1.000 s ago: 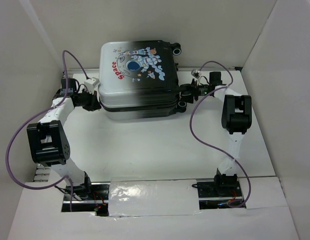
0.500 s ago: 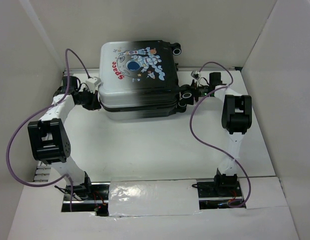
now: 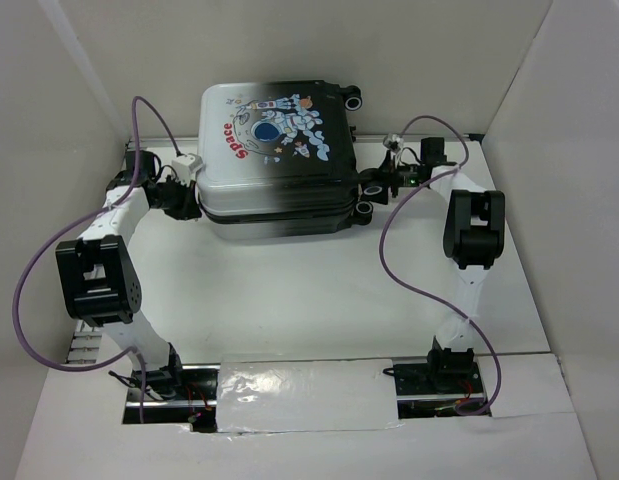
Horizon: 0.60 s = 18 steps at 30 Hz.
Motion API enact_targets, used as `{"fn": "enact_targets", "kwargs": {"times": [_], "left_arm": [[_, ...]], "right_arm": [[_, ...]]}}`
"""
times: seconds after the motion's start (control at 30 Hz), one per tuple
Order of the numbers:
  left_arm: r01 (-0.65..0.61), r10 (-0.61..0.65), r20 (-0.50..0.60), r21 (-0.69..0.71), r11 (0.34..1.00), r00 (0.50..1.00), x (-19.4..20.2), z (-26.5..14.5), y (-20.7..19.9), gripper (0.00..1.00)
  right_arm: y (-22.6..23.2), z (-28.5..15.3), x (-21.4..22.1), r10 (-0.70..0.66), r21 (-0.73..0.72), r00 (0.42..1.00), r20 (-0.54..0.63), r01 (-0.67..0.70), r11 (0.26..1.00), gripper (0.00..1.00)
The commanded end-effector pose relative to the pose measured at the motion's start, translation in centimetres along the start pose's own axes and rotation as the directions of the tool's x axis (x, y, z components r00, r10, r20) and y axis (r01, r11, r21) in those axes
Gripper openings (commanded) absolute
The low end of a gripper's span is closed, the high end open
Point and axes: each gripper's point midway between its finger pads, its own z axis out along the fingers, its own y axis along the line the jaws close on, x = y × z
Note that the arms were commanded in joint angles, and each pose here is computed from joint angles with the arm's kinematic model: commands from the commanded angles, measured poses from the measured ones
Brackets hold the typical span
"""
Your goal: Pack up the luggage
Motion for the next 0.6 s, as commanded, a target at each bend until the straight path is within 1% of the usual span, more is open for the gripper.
{"fn": "enact_targets", "kwargs": {"times": [0.0,0.07,0.1,0.17,0.2,0.27,0.33,0.4,0.47,0.53,0.57], "left_arm": [[-0.134,0.125,0.133,0.064,0.989,0.983,-4.9,0.1,-1.6,0.0],[-0.129,0.119,0.126,0.068,0.989,0.985,-4.7,0.1,-1.7,0.0],[-0.138,0.128,0.127,0.067,0.988,0.984,-4.7,0.1,-1.7,0.0],[-0.132,0.124,0.116,0.063,0.989,0.986,-4.5,0.1,-1.6,0.0],[-0.132,0.124,0.116,0.063,0.989,0.986,-4.5,0.1,-1.6,0.0],[-0.131,0.124,0.116,0.063,0.989,0.986,-4.6,0.2,-1.5,0.0],[-0.132,0.124,0.116,0.063,0.989,0.986,-4.6,0.2,-1.5,0.0],[-0.132,0.124,0.116,0.063,0.989,0.986,-4.6,0.2,-1.5,0.0],[-0.132,0.124,0.116,0.063,0.989,0.986,-4.6,0.2,-1.5,0.0],[-0.14,0.133,0.112,0.054,0.989,0.985,-4.6,0.2,-1.3,0.0],[-0.14,0.133,0.112,0.054,0.989,0.985,-4.6,0.2,-1.3,0.0]], "right_arm": [[2.2,1.2,-4.8,-0.136,-0.078,0.99,0.046,0.139,0.987,0.78],[2.1,1.3,-5.4,-0.148,-0.097,0.987,0.054,0.153,0.983,0.78],[2.6,1.9,-4.2,-0.123,-0.128,0.992,0.042,0.127,0.984,0.78],[3.1,1.8,-4.6,-0.135,-0.155,0.989,0.059,0.142,0.978,0.78],[3.0,1.9,-3.9,-0.131,-0.16,0.99,0.055,0.139,0.977,0.8],[3.2,2.0,-3.6,-0.114,-0.163,0.992,0.05,0.121,0.979,0.8],[2.9,2.0,-3.0,-0.108,-0.149,0.994,0.029,0.111,0.983,0.8],[2.8,2.0,-1.4,-0.08,-0.131,0.997,-0.008,0.079,0.988,0.8],[2.7,1.9,-1.1,-0.08,-0.116,0.996,-0.026,0.076,0.99,0.8],[2.6,0.9,-0.7,-0.066,-0.114,0.998,-0.011,0.064,0.991,0.8],[3.1,0.1,-1.1,-0.043,-0.135,0.999,0.028,0.046,0.99,0.8]]}}
